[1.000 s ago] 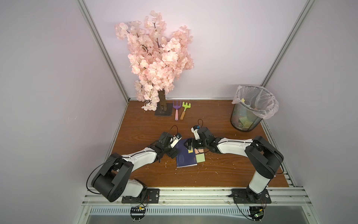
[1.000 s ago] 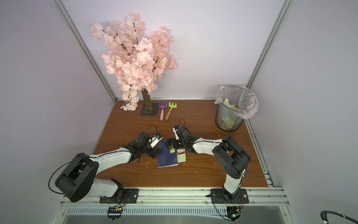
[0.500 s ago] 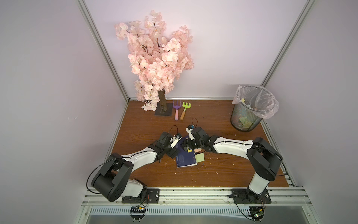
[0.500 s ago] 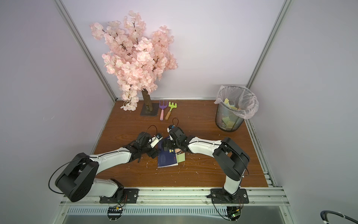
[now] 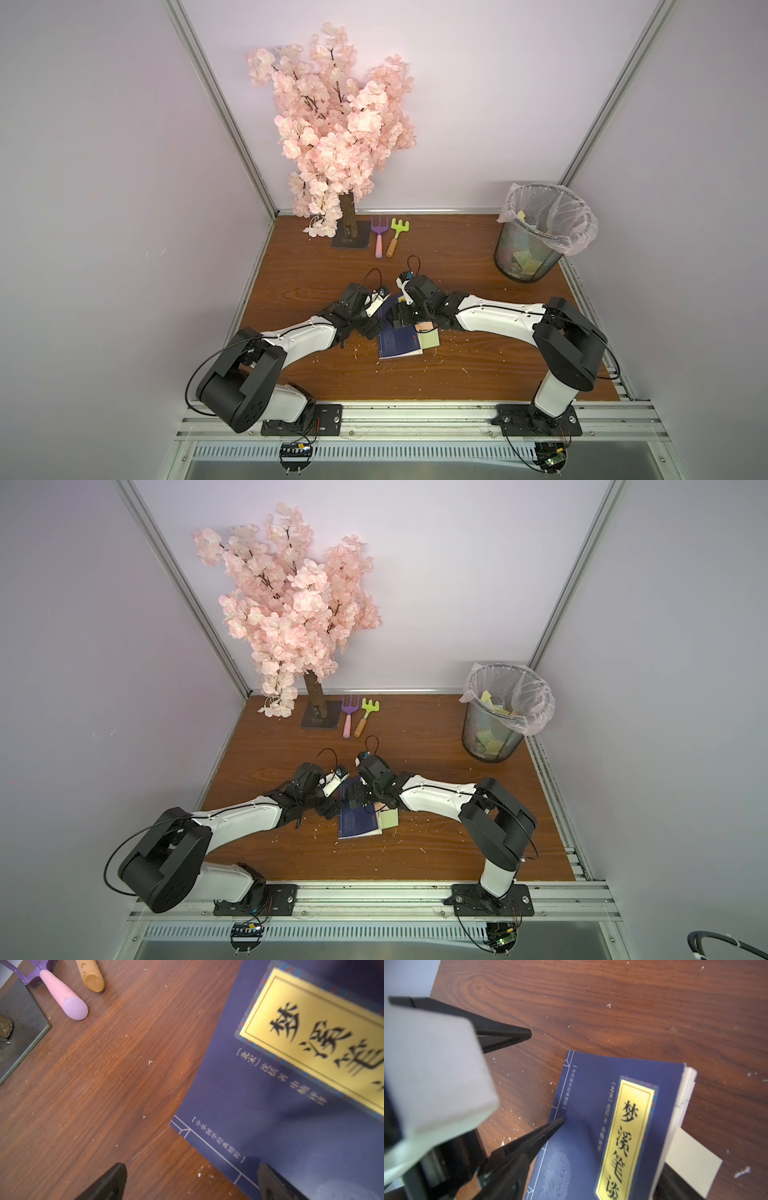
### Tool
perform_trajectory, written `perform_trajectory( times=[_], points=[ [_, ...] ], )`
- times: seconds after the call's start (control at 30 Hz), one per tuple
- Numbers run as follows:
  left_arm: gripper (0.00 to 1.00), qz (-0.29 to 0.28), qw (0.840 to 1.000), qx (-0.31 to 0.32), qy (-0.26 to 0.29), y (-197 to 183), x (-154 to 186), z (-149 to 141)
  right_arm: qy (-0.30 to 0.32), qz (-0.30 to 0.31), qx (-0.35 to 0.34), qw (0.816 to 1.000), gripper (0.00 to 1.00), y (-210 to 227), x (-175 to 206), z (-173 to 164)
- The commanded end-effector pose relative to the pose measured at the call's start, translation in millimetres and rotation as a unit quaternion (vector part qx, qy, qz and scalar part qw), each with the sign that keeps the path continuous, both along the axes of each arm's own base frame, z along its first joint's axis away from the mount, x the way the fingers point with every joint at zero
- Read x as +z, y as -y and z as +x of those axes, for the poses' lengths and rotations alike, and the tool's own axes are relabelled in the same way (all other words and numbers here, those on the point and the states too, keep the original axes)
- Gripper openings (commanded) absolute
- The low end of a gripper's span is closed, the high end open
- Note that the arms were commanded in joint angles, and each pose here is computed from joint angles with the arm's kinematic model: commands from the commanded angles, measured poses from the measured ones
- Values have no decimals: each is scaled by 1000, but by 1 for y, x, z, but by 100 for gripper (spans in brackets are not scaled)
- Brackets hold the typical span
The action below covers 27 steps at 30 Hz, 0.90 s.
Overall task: Peel off the used sticky note
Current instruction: Open the book at the center of the board.
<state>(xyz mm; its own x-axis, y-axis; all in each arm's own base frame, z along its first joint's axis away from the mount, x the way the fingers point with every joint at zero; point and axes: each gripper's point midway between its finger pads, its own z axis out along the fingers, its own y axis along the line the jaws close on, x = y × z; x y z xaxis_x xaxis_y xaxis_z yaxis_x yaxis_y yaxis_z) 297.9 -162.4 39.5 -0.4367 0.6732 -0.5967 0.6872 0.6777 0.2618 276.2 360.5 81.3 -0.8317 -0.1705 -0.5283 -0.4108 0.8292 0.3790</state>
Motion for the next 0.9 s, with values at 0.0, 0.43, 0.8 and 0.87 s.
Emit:
perform_trajectory(
  times=[0.0, 0.43, 0.8, 0.87],
  points=[
    [97, 68, 996, 3, -62, -24, -39, -29, 6, 15, 9, 1000, 89, -10, 14, -4],
    [97, 67, 996, 3, -62, -24, -39, -29, 34, 6, 4, 999, 92, -10, 37, -3],
    [98, 66, 996, 4, -62, -24, -39, -29, 33, 23, 14, 999, 91, -21, 42, -9],
    [98, 66, 996, 3, -62, -24, -39, -28, 32, 24, 14, 999, 91, -21, 41, -9]
  ],
)
